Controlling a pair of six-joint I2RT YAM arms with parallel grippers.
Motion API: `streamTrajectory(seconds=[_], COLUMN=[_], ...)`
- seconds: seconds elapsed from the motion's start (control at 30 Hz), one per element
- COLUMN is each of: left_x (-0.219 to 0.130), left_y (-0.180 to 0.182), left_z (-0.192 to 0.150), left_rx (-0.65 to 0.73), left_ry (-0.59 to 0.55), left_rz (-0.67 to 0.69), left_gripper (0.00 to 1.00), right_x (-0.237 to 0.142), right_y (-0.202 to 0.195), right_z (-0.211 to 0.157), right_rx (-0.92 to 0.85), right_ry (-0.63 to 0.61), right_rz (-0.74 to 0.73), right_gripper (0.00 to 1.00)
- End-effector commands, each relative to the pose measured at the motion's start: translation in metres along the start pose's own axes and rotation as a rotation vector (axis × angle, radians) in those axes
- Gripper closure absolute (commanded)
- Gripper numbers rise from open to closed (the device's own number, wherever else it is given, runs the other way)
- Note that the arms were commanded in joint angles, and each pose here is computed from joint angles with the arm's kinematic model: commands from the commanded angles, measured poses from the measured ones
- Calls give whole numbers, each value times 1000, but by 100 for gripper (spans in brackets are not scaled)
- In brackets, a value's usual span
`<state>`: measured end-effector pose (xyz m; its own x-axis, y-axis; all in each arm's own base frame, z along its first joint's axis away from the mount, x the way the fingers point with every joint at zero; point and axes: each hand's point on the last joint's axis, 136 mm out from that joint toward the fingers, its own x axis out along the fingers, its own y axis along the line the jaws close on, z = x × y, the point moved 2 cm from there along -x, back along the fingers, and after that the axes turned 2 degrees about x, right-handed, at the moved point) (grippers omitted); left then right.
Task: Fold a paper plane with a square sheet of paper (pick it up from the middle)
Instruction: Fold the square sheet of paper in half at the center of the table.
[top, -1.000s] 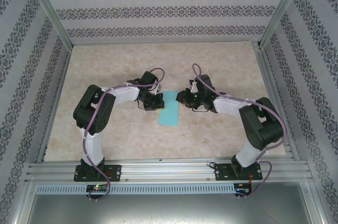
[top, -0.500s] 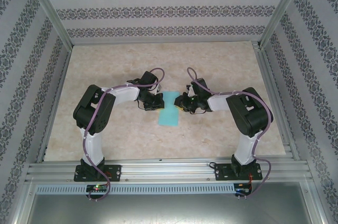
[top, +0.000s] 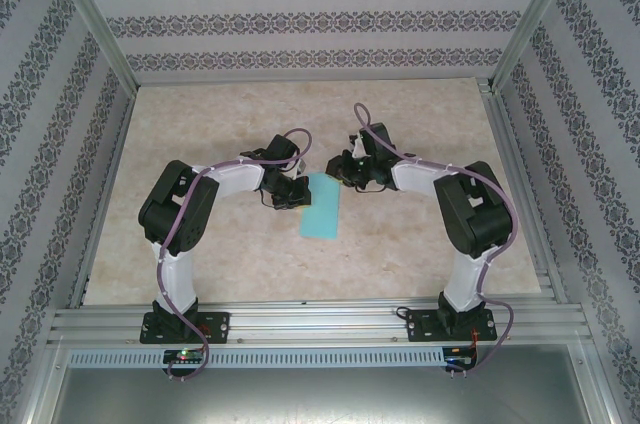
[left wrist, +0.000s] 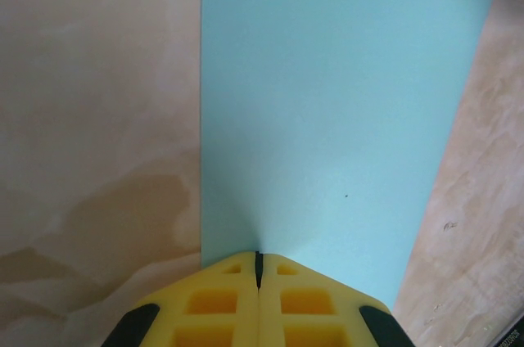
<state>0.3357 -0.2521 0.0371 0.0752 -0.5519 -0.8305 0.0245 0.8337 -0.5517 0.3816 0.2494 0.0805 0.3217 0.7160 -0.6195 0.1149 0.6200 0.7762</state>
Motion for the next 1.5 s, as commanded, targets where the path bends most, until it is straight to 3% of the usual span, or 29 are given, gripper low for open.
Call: streamTrajectory(seconds=[0.0, 0.3, 0.63, 1.13, 1.27, 1.47], left_x=[8, 4, 1, -5, -17, -49], left_y=[13, 9, 6, 2, -8, -15], left_z=[-18, -18, -15, -16, -14, -11], left_rx=[-4, 3, 8, 20, 32, 43], left_ry=[68, 59, 50, 38, 9, -88], left_rz=[68, 55, 51, 35, 6, 24], left_gripper=[100, 100, 100, 99, 90, 64], right_x=[10, 27, 10, 30, 26, -10], right_y=[-22, -50, -11, -56, -43, -1], right_z=[3, -1, 19, 15, 14, 17], right_rx=[31, 76, 16, 82, 56, -36], right_ry=[22, 63, 35, 58, 69, 27], right_rz=[-58, -121, -57, -159, -102, -33], right_gripper=[79, 79, 79, 80, 78, 72])
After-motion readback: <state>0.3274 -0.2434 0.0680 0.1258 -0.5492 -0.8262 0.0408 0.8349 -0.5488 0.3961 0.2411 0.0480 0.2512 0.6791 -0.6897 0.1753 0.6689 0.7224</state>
